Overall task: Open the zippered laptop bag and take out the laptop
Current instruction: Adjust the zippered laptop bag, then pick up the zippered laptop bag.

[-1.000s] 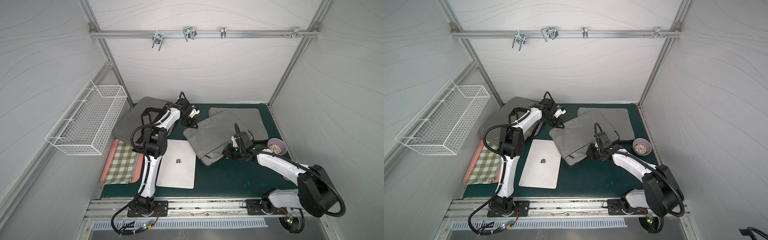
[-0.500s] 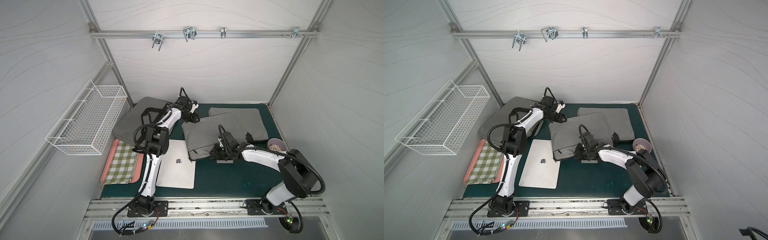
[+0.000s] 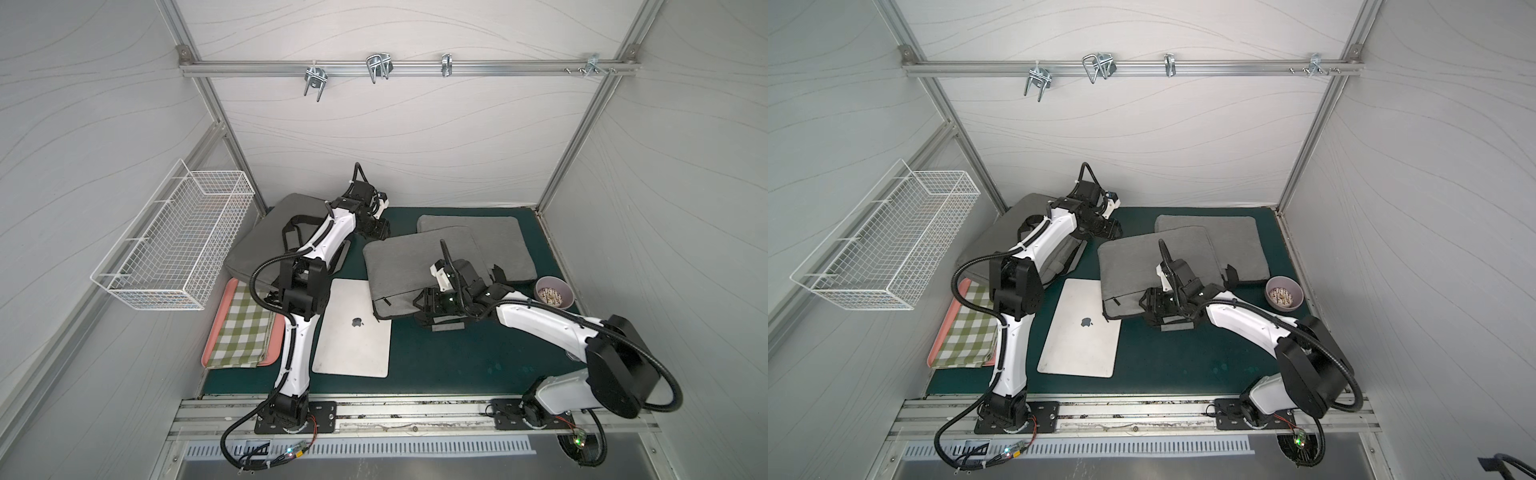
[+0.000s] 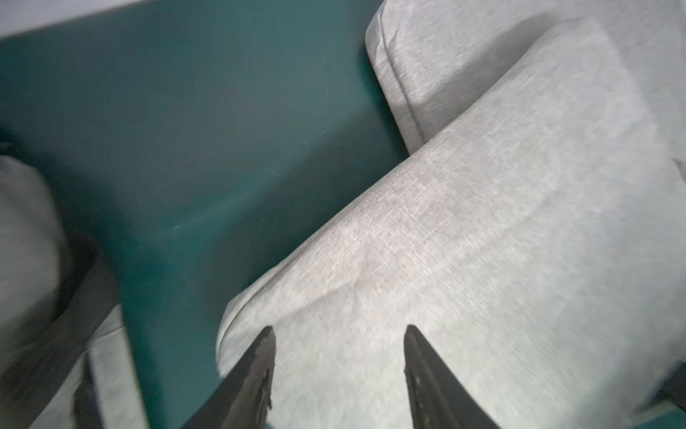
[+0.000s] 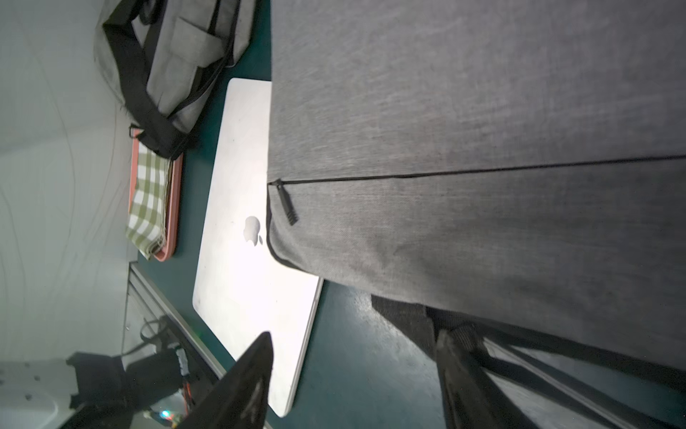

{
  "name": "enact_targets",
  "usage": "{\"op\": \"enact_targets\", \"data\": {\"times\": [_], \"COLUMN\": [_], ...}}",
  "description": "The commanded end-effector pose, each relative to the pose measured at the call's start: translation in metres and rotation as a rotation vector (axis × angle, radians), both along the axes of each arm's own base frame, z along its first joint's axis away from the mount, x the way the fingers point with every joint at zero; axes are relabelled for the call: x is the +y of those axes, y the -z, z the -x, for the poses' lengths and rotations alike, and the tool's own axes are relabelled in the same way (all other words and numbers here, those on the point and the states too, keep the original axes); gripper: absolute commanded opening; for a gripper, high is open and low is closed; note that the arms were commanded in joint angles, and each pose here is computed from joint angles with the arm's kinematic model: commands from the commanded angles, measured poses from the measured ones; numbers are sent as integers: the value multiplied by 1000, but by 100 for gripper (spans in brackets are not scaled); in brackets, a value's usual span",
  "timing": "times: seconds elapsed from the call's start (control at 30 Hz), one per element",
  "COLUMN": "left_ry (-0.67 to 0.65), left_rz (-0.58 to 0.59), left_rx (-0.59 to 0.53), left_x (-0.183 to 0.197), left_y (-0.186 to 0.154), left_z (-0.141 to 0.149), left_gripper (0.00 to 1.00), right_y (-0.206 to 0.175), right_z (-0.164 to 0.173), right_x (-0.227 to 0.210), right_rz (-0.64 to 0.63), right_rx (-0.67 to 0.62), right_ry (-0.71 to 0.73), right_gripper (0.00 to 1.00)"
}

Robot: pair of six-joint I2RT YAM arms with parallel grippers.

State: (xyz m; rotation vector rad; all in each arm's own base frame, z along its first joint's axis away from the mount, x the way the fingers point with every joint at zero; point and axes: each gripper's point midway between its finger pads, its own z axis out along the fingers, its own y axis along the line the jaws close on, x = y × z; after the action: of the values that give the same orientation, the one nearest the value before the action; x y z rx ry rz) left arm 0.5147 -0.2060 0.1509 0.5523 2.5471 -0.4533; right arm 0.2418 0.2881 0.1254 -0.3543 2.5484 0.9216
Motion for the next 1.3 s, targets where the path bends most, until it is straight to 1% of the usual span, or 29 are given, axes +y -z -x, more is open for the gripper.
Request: {"op": "enact_targets", "data": {"times": [0.0, 0.1, 0.27, 0.37, 0.5, 0.67, 0.8, 0.87, 0.97, 1.03, 1.07, 1.17, 1.27], "left_ry": [7, -34, -91, -127, -193, -233, -223, -224, -228, -234, -237, -239, -229], "left_rz": [-18, -24, 45, 76, 128, 203, 260, 270, 297, 316, 328, 354, 343], "left_rx": [0, 66, 136, 188, 214, 239, 269, 279, 229, 191, 175, 136, 112], "left_x": [12, 23, 32, 39, 49, 55, 52, 53, 55, 56, 56, 55, 55], "left_y": [-27, -25, -23, -12, 1, 19, 29, 36, 40, 41, 42, 46, 53], "left_z": [25, 57, 114, 153, 196, 241, 266, 275, 280, 280, 279, 279, 280], "left_gripper": [56, 56, 55, 55, 54, 53, 54, 54, 55, 55, 55, 55, 55], "right_y": [-3, -10, -11, -4, 15, 39, 54, 62, 68, 73, 76, 72, 58], "right_z": [12, 5, -4, -9, -4, 3, 1, -7, -19, -27, -29, -34, -40], "right_x": [-16, -27, -29, -25, -14, 4, 16, 18, 22, 22, 23, 29, 33], "right_rz": [97, 193, 337, 402, 454, 512, 537, 588, 640, 677, 686, 682, 665], "right_rx": [-145, -318, -631, -745, -821, -864, -879, -881, -900, -907, -910, -910, -919], "right_ry": [-150, -238, -458, -566, -734, -884, -945, -953, -952, -939, -941, -926, -892], "right_gripper": [70, 72, 74, 74, 76, 77, 77, 76, 74, 70, 65, 42, 23]}}
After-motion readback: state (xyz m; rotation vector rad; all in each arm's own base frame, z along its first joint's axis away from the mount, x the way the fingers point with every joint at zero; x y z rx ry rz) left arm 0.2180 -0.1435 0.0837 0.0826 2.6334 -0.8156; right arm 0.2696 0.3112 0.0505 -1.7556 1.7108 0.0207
